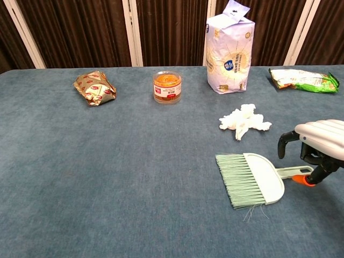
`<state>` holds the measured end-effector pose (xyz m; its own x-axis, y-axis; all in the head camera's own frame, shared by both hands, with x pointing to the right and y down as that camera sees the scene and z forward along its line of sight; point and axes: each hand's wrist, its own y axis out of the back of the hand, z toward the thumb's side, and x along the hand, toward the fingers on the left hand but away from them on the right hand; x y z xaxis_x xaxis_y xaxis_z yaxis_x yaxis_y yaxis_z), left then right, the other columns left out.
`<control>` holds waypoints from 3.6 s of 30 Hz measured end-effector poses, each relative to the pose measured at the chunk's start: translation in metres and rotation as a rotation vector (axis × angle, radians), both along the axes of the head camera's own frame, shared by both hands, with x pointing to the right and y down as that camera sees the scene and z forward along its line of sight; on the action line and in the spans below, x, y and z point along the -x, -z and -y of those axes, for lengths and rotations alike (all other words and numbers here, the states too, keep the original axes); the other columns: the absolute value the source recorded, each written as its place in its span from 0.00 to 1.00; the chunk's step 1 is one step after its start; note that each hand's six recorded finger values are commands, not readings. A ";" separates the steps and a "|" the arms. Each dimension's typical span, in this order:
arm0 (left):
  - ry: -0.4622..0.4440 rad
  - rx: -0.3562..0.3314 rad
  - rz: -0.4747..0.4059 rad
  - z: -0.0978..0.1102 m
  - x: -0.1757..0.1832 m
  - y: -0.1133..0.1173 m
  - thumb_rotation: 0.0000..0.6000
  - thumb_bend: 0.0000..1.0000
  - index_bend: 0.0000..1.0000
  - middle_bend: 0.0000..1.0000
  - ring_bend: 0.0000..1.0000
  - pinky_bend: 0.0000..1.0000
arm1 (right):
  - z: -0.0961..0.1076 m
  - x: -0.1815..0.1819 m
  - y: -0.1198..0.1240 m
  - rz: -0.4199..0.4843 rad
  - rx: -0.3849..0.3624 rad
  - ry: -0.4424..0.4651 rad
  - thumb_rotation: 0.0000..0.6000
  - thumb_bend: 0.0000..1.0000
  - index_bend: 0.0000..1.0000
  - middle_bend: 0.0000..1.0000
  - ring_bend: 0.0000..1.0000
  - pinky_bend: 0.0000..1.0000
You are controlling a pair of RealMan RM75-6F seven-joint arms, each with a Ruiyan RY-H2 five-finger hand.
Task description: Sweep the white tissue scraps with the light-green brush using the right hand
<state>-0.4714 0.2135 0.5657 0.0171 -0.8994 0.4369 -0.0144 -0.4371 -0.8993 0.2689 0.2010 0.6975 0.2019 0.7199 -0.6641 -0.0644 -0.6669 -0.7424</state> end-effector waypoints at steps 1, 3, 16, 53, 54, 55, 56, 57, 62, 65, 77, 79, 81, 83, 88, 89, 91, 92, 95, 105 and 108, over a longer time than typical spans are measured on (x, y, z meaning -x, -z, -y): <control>0.000 0.001 0.000 0.000 0.000 0.000 1.00 0.00 0.00 0.00 0.00 0.02 | 0.000 -0.001 -0.001 -0.002 0.001 -0.003 1.00 0.30 0.43 0.98 1.00 0.95; -0.001 0.001 0.000 0.000 0.000 0.000 1.00 0.00 0.00 0.00 0.00 0.02 | 0.000 -0.003 -0.002 -0.006 0.007 -0.011 1.00 0.30 0.44 0.98 1.00 0.95; 0.000 0.003 0.003 0.000 0.000 -0.001 1.00 0.00 0.00 0.00 0.00 0.02 | -0.007 -0.004 -0.012 -0.010 0.030 -0.020 1.00 0.30 0.45 0.98 1.00 0.95; 0.001 0.010 -0.009 0.000 -0.001 -0.001 1.00 0.00 0.00 0.00 0.00 0.02 | 0.054 0.012 0.031 -0.012 -0.103 0.037 1.00 0.56 0.79 0.98 1.00 0.95; 0.002 0.010 -0.011 0.000 -0.001 -0.001 1.00 0.00 0.00 0.00 0.00 0.02 | 0.058 0.016 0.032 -0.013 -0.106 0.046 1.00 0.56 0.79 0.98 1.00 0.95; 0.002 0.011 -0.012 0.001 -0.001 -0.001 1.00 0.00 0.00 0.00 0.00 0.02 | 0.060 0.019 0.033 -0.013 -0.107 0.052 1.00 0.56 0.79 0.98 1.00 0.95; 0.002 0.011 -0.013 0.001 -0.001 -0.001 1.00 0.00 0.00 0.00 0.00 0.02 | 0.063 0.022 0.034 -0.013 -0.109 0.058 1.00 0.57 0.79 0.98 1.00 0.95; 0.002 0.011 -0.014 0.001 -0.001 -0.001 1.00 0.00 0.00 0.00 0.00 0.02 | 0.065 0.026 0.034 -0.012 -0.110 0.064 1.00 0.57 0.79 0.98 1.00 0.95; 0.007 0.019 -0.020 0.001 0.000 -0.001 1.00 0.00 0.00 0.00 0.00 0.02 | 0.075 0.045 0.036 -0.006 -0.119 0.101 1.00 0.57 0.79 0.98 1.00 0.95; 0.010 0.024 -0.023 0.002 0.000 -0.002 1.00 0.00 0.00 0.00 0.00 0.02 | 0.082 0.056 0.033 -0.003 -0.120 0.115 1.00 0.57 0.79 0.98 1.00 0.95; 0.029 0.037 -0.030 0.004 0.004 -0.004 1.00 0.00 0.00 0.00 0.00 0.02 | 0.115 0.040 0.006 -0.134 -0.118 0.102 1.00 0.57 0.79 0.98 1.00 0.95; 0.031 0.037 -0.032 0.004 0.004 -0.004 1.00 0.00 0.00 0.00 0.00 0.02 | 0.126 0.025 0.005 -0.176 -0.128 0.082 1.00 0.57 0.79 0.98 1.00 0.95; 0.031 0.039 -0.033 0.004 0.004 -0.003 1.00 0.00 0.00 0.00 0.00 0.02 | 0.136 0.009 0.007 -0.216 -0.140 0.061 1.00 0.57 0.80 0.98 1.00 0.95; 0.032 0.040 -0.033 0.004 0.004 -0.003 1.00 0.00 0.00 0.00 0.00 0.02 | 0.146 -0.010 0.012 -0.262 -0.153 0.036 1.00 0.57 0.81 0.98 1.00 0.95; 0.027 0.038 -0.034 0.003 0.002 -0.003 1.00 0.00 0.00 0.00 0.00 0.02 | 0.161 -0.051 0.024 -0.360 -0.172 -0.013 1.00 0.57 0.81 0.98 1.00 0.95; 0.026 0.037 -0.034 0.003 0.002 -0.002 1.00 0.00 0.00 0.00 0.00 0.02 | 0.163 -0.059 0.026 -0.381 -0.176 -0.019 1.00 0.57 0.81 0.98 1.00 0.95; 0.023 0.035 -0.035 0.003 0.002 -0.002 1.00 0.00 0.00 0.00 0.00 0.02 | 0.166 -0.076 0.032 -0.431 -0.186 -0.027 1.00 0.57 0.81 0.98 1.00 0.95; 0.021 0.033 -0.035 0.003 0.001 -0.002 1.00 0.00 0.00 0.00 0.00 0.02 | 0.167 -0.083 0.034 -0.452 -0.191 -0.030 1.00 0.57 0.81 0.98 1.00 0.95; 0.015 0.027 -0.036 0.003 0.000 -0.001 1.00 0.00 0.00 0.00 0.00 0.02 | 0.171 -0.107 0.045 -0.513 -0.210 -0.057 1.00 0.57 0.81 0.98 1.00 0.95; -0.006 0.019 -0.035 0.003 -0.007 -0.002 1.00 0.00 0.00 0.00 0.00 0.02 | 0.172 -0.095 0.085 -0.435 -0.278 -0.058 1.00 0.57 0.81 0.98 1.00 0.95; -0.008 0.020 -0.034 0.004 -0.008 -0.003 1.00 0.00 0.00 0.00 0.00 0.02 | 0.173 -0.073 0.098 -0.377 -0.306 -0.026 1.00 0.57 0.81 0.98 1.00 0.95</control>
